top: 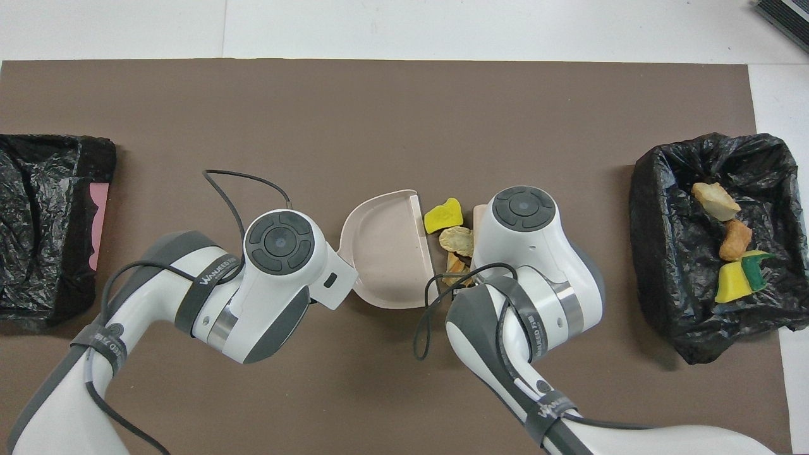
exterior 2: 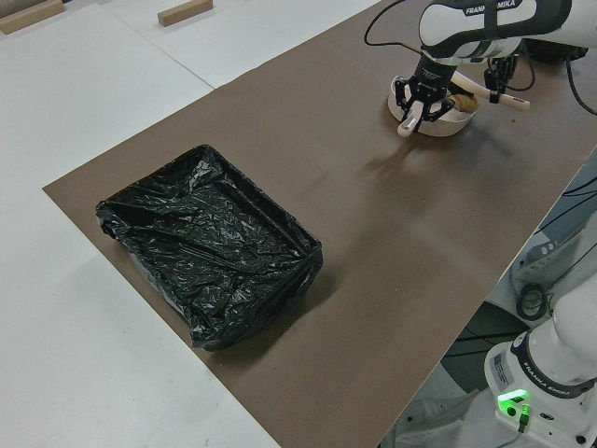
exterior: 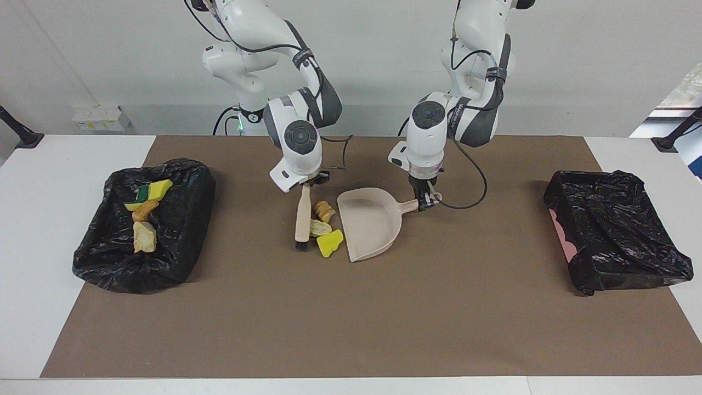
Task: Sweep and dump trash in bin
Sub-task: 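Sweep the remaining trash into the dustpan with the brush in the right gripper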
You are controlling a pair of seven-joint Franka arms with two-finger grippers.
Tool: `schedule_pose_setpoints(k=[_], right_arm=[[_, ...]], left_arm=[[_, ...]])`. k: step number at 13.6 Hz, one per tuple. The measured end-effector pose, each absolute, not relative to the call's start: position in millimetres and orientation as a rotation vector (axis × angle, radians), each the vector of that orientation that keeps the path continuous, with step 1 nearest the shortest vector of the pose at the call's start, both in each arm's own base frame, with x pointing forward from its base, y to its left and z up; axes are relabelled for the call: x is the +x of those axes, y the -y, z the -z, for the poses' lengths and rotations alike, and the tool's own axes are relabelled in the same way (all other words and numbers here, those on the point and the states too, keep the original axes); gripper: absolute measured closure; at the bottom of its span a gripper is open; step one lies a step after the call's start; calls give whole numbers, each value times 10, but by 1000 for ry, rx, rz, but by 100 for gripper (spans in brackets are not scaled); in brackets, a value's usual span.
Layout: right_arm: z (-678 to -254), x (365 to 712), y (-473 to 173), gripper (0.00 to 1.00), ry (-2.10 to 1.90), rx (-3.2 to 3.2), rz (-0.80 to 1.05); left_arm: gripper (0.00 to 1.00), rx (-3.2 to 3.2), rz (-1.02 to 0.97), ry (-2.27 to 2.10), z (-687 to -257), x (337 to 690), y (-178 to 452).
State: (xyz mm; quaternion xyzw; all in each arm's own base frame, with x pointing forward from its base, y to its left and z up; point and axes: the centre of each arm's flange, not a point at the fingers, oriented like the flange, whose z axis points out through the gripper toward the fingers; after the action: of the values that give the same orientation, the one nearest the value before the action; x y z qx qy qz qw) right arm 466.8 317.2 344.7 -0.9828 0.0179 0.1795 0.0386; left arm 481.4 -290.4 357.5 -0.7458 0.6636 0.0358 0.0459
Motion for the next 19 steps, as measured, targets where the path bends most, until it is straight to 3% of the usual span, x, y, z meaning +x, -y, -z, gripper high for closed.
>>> schedule_pose_setpoints(k=[5,9,12,15,19], right_arm=[[-3901,4784,-3430,74,-13,-2837,-598],[-4230,5129,-2956,74,9,-2835,-601],[-4150,5258,-2671,74,109,-2993,-534],[-3791,5362,-2564,74,231,-3151,-523],[-3395,5321,-2905,74,378,-3159,-509]], left_arm=[[67,-2302,-115,-1997,-3557,4796,2885],[67,-2311,-113,-1987,-3544,4800,2866],[67,-2336,-107,-1958,-3544,4861,2768],[67,-2363,-107,-1926,-3545,4938,2633],[67,-2365,-107,-1924,-3545,4941,2626]])
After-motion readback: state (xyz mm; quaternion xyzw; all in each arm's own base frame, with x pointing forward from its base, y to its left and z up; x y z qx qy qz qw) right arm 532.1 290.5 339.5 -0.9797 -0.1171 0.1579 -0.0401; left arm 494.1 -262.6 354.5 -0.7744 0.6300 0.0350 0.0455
